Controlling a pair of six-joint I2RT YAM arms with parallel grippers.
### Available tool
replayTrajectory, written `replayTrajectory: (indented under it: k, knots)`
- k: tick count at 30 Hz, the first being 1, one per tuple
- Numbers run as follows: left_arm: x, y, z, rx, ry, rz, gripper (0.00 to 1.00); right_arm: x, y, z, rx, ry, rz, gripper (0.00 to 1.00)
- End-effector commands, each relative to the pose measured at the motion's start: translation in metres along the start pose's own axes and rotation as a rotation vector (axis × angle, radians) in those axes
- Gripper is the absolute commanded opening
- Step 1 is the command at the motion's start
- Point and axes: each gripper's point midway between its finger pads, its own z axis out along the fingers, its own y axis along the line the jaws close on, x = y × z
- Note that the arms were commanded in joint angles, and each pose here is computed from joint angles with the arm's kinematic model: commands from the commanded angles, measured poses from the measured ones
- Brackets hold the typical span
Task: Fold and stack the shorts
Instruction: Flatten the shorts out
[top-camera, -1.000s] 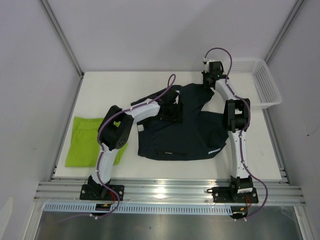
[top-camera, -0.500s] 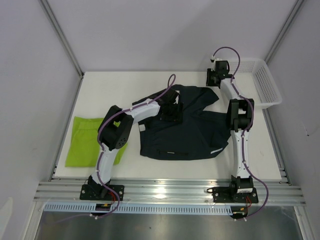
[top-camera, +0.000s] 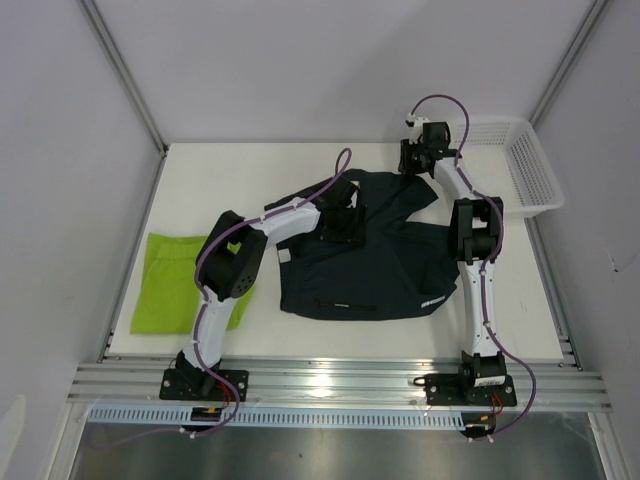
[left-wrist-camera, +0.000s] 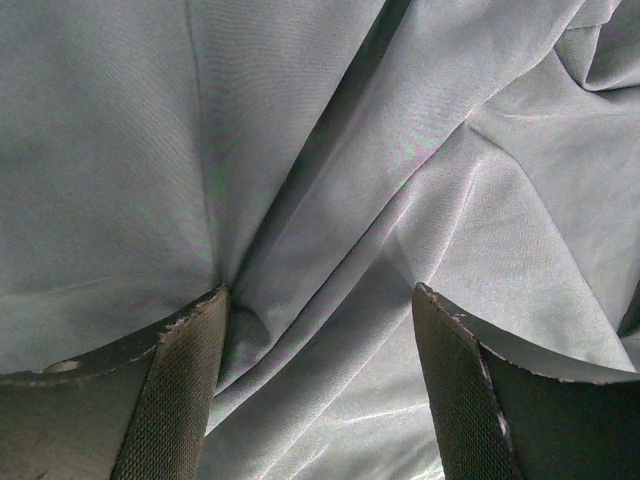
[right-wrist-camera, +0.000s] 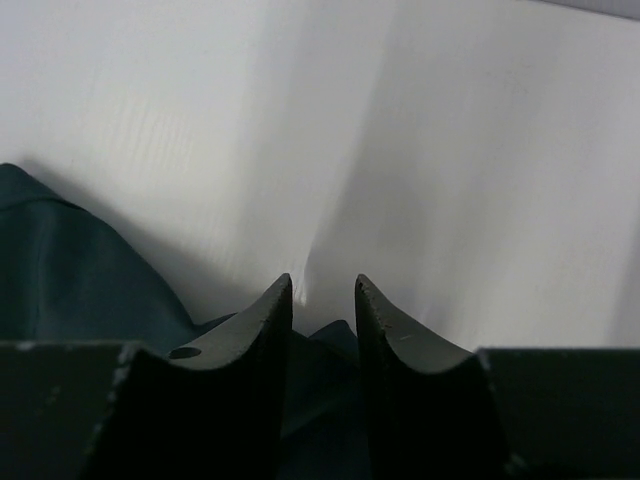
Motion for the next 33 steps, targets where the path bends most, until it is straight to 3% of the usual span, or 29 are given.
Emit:
replayTrajectory:
  k: [1,4,12,27,30,33]
  knots:
    - [0.036,0.012,0.004,-0.044,0.115,0.007,0.76,-0.037,0.011,-0.022,-0.042,-0.082,-0.056,0.33]
    - [0.035,0.011,0.004,-0.043,0.114,0.008,0.76,-0.032,0.012,-0.023,-0.045,-0.066,-0.07,0.3]
    - [0.035,0.011,0.003,-0.043,0.114,0.008,0.76,-0.011,0.013,-0.025,-0.003,-0.016,-0.128,0.39]
    - [0.035,0.012,0.004,-0.042,0.113,0.008,0.76,-0.022,0.019,-0.045,-0.028,-0.031,-0.163,0.4]
    - [0.035,0.012,0.003,-0.043,0.111,0.007,0.76,-0.018,0.02,-0.041,-0.015,-0.011,-0.18,0.3]
    - [0.035,0.012,0.003,-0.04,0.11,0.007,0.76,-0.011,0.019,-0.035,0.004,0.017,-0.198,0.09]
